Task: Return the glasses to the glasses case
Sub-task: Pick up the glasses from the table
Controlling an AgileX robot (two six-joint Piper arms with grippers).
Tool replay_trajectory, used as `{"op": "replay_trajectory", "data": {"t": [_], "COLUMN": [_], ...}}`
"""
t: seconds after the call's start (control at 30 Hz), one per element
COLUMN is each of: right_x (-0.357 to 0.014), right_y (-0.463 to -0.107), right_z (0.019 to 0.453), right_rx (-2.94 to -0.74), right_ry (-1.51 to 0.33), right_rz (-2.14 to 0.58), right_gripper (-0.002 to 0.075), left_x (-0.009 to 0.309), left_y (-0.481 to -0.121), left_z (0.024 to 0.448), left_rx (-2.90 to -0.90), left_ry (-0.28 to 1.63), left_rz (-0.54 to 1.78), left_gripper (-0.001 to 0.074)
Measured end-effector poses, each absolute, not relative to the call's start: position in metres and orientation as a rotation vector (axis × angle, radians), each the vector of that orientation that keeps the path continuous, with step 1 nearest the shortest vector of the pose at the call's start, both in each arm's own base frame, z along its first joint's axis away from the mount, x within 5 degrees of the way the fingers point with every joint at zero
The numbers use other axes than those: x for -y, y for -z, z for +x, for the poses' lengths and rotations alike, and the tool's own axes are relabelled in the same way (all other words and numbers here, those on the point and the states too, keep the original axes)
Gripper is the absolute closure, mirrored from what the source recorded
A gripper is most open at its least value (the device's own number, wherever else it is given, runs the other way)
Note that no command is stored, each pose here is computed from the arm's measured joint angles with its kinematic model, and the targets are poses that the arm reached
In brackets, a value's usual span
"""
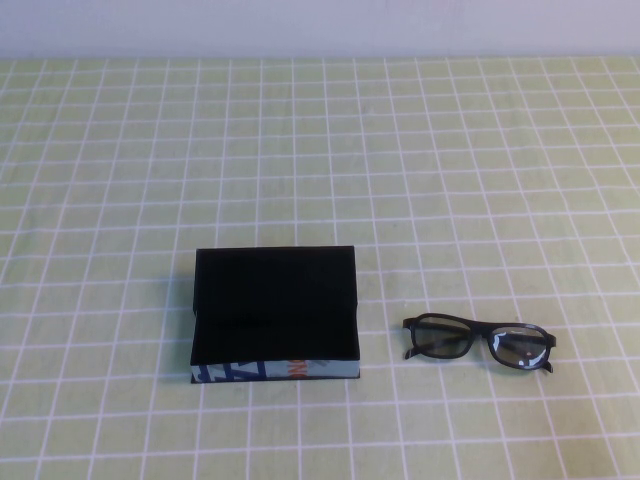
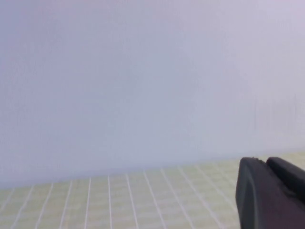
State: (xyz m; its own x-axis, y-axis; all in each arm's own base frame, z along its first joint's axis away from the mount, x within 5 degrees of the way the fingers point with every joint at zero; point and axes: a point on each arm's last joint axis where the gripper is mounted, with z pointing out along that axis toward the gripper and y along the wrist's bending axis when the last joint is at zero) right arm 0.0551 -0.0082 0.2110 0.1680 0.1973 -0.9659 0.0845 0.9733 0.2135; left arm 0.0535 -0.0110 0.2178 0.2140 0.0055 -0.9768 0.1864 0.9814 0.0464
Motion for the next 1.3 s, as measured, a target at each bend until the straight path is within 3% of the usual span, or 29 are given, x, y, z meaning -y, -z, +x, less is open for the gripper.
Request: {"op": "replay_trajectory", "data": {"t": [0.43, 0.67, 0.77, 1.1, 1.3], "right_x": [0.02, 0.032, 0.029, 0.011, -0.001], "right_y": [-0.228, -0.248, -0.267, -0.367, -0.41], "right_z": [0.048, 0.035, 0.03, 0.011, 0.045], "right_rx": [-1.18, -0.873, -0.829, -0.853, -1.187], "right_ry": [-0.037, -0.122, -0.134, -0.352, -0.374], "right_rz": [0.348, 0.507, 0.467, 0.365, 0.287], "right_gripper": [0.0743, 0.0743, 0.0743, 0.0743, 0.0743], "left_x": [0.011, 0.01, 0.009, 0.006, 0.013], "left_y": [-0.233, -0.26, -0.274, -0.349, -0.373], "left_z": [0.049, 0.031, 0.026, 0.018, 0.059], "left_rx": [-1.172, -0.824, -0.775, -0.855, -1.121], "left_ry": [0.126, 0.238, 0.267, 0.261, 0.231], "left_rz": [0.165, 0.099, 0.084, 0.07, 0.084], "left_gripper": [0.0736, 0.0736, 0.0736, 0.0736, 0.0736]}}
